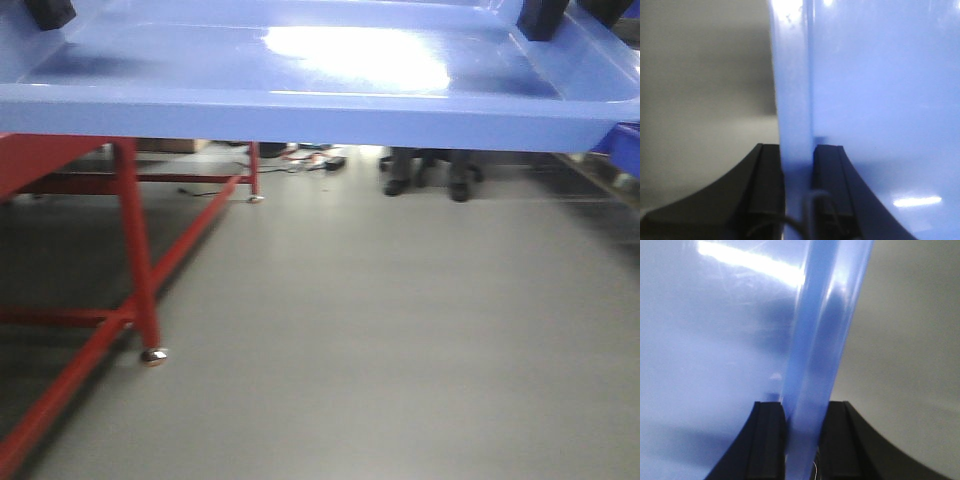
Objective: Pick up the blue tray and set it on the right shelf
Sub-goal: 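Hold the tray with both grippers while driving to the shelf rack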
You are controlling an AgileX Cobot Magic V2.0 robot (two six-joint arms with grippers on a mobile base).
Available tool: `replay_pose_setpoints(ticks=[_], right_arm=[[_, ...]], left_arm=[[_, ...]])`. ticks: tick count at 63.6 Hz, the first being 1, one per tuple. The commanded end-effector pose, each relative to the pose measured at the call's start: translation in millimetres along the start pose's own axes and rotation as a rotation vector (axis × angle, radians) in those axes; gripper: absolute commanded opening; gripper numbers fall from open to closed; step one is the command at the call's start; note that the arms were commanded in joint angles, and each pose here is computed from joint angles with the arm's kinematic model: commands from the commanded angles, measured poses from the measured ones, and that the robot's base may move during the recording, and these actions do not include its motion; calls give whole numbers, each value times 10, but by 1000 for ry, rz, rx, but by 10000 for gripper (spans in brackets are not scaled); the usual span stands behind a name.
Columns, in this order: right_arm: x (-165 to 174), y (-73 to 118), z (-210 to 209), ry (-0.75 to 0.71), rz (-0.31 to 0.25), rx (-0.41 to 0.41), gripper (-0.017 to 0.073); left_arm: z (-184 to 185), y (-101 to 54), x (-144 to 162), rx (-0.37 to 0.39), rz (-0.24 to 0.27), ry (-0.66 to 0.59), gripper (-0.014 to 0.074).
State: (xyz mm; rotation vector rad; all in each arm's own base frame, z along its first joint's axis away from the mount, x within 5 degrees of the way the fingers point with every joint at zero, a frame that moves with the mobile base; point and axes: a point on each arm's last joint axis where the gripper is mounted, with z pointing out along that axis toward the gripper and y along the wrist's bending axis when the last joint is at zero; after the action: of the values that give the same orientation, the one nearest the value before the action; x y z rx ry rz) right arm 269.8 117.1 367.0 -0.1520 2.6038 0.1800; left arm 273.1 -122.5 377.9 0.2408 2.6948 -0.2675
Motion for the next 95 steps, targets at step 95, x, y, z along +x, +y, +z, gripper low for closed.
replay_pose_setpoints(ticks=[95], right_arm=[[-65,-50,-206,-104,-56,27,57]], left_arm=[[-225,28,101,-43,45,32,-48]])
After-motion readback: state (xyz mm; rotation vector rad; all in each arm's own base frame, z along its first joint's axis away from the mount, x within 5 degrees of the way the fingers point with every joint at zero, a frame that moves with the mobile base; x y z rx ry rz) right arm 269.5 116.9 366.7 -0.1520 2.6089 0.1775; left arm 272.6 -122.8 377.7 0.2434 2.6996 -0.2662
